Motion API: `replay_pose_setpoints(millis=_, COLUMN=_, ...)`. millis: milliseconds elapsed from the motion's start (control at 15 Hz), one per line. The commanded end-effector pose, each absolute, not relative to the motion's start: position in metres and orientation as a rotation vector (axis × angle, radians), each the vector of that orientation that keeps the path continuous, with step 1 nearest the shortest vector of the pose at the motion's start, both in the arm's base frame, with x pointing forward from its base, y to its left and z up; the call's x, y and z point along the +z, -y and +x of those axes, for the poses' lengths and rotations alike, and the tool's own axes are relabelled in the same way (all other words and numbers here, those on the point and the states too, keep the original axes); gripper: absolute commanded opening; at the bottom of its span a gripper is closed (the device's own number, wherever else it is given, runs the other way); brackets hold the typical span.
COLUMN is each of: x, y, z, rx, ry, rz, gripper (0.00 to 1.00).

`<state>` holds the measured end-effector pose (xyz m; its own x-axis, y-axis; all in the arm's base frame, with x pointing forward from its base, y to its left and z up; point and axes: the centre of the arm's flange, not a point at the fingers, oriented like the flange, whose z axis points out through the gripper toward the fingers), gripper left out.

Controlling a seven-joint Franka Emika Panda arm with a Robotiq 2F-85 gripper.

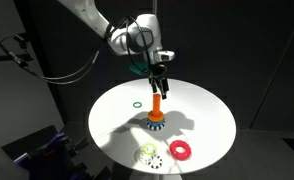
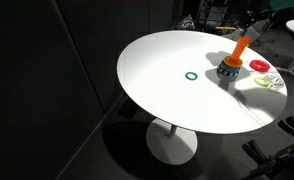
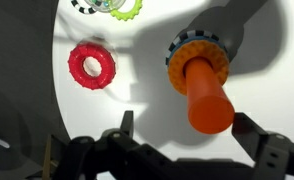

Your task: Put the orange ring on the stake

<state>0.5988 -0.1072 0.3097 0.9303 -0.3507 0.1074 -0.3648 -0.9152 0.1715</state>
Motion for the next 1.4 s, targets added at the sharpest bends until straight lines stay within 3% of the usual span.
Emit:
replay_pose_setpoints(millis=0, x=0.323, y=0.104, z=0.590, rx=0.018, ry=0.471, rz=2.930, gripper=1.00)
replay_pose_setpoints(millis=933, x=0.368, y=0.085, z=0.538, rx=-0.417, ry=0.244, rz=2.938, gripper=1.00)
replay_pose_setpoints(millis=1333, x=0.393, y=0.081, z=0.511, rx=-0.465, ry=0.106, rz=2.990, gripper=1.00)
